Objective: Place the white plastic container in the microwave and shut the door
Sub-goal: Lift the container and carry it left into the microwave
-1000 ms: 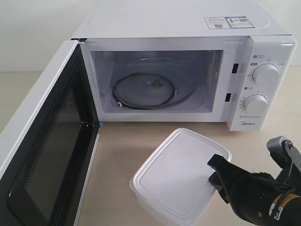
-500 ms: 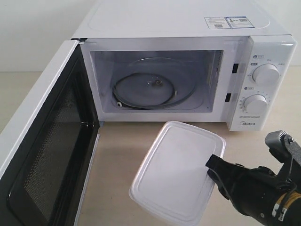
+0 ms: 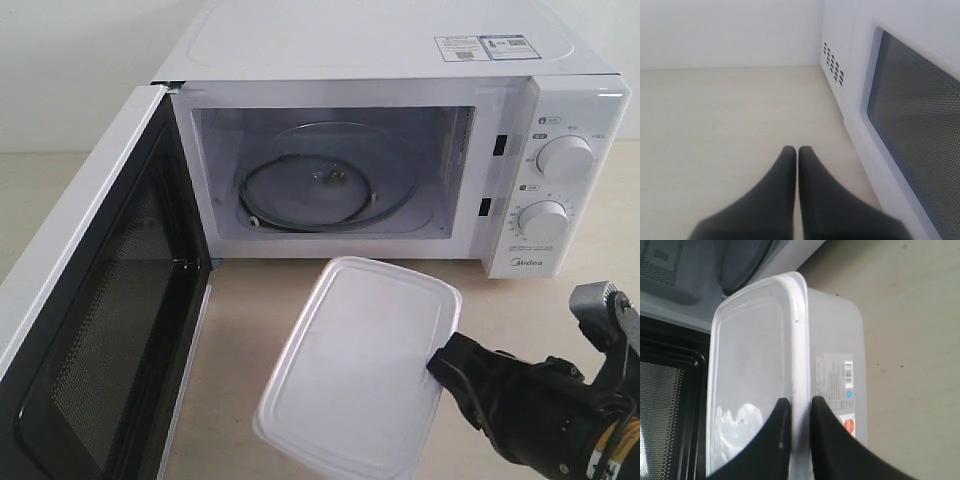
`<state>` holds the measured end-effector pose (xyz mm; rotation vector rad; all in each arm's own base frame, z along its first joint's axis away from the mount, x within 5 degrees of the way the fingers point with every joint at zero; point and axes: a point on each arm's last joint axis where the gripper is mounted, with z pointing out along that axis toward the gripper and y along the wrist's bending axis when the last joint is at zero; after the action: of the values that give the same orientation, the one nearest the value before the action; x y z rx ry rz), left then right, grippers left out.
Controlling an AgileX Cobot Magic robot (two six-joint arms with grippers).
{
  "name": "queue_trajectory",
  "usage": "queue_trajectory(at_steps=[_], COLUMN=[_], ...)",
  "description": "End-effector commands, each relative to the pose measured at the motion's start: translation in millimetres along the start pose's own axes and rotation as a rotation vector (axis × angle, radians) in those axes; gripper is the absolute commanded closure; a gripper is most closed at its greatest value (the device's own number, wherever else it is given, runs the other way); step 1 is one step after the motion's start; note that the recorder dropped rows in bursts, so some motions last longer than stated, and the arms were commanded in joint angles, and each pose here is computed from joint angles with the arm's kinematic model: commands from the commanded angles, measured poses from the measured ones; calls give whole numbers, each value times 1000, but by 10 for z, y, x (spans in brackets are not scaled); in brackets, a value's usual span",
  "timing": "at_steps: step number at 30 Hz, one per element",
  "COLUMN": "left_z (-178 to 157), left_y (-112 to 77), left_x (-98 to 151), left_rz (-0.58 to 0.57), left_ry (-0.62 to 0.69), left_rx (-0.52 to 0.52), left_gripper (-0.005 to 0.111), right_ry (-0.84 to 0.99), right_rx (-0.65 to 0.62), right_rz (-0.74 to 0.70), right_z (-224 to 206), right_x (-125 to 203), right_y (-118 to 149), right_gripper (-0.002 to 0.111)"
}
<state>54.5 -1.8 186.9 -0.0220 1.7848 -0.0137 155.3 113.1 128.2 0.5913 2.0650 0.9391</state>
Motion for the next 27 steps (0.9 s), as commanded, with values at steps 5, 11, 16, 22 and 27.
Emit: queue_trajectory(at_steps=[5, 11, 16, 22, 27], left_z=[1, 1, 1, 1, 1], left_y=[-1, -1, -1, -1, -1], left_x=[10, 10, 10, 10, 10], left_rz=[-12, -12, -12, -12, -12], left_ry=[0, 0, 0, 0, 0], left_rx=[0, 0, 0, 0, 0], left_gripper=[103, 103, 103, 103, 103], right_ry=[-37, -71, -114, -150, -174], right_rx=[-129, -159, -166, -146, -106], right_rz=[83, 163, 163, 178, 177], right_z=[-21, -32, -2, 100, 187], right_x=[-40, -59, -38, -22, -49], right_y=[111, 141, 233, 397, 477], right_gripper=[108, 108, 108, 108, 108])
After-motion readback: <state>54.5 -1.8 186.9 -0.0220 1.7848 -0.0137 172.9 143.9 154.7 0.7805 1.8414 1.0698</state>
